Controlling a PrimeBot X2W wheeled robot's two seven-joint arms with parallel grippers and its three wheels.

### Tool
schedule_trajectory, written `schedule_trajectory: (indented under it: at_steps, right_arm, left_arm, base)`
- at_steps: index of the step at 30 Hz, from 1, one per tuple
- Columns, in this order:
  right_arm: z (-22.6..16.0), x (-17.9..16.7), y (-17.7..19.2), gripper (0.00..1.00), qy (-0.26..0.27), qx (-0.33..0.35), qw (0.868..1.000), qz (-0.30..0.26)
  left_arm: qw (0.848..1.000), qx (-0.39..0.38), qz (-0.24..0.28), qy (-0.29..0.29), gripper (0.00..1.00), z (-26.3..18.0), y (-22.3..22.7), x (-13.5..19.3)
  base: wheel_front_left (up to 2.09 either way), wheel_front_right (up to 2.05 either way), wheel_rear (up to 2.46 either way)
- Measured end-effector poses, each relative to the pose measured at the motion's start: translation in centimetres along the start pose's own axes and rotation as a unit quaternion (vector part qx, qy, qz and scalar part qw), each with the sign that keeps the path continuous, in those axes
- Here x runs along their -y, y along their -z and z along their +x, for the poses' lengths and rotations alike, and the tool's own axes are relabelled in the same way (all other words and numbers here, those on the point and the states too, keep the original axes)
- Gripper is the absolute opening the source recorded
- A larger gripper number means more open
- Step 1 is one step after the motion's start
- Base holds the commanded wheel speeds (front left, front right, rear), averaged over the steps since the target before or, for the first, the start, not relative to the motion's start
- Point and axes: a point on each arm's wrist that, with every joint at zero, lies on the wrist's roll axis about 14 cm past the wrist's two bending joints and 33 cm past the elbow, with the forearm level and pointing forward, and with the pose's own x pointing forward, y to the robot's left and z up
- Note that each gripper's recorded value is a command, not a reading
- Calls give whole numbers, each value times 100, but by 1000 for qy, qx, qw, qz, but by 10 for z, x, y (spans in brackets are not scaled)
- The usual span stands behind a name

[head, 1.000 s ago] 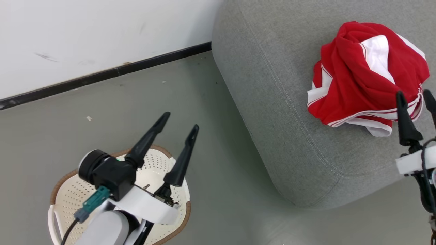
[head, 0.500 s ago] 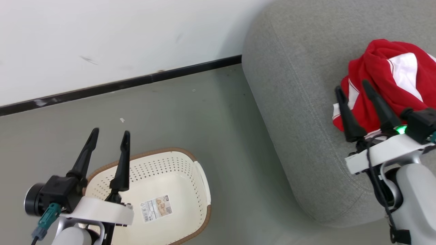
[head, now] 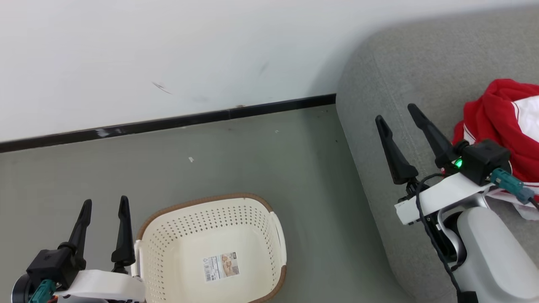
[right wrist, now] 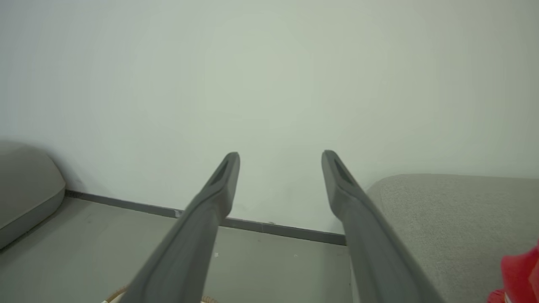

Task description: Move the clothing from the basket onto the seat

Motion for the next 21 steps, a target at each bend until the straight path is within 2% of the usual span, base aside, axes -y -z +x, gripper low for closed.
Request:
schedule_trajectory:
  at_steps: [11,21]
  right_arm:
    - [-17,-17,-2,100,1,2,1000,12]
    - [-58,-26,14,100,14,-30,999,27]
  left_arm:
    - [999,14,17,-39,100,-24,-14,-23]
    - [997,37,38,-47,100,-45,-29,-26]
  base:
    - [0,0,0]
    - [0,0,0]
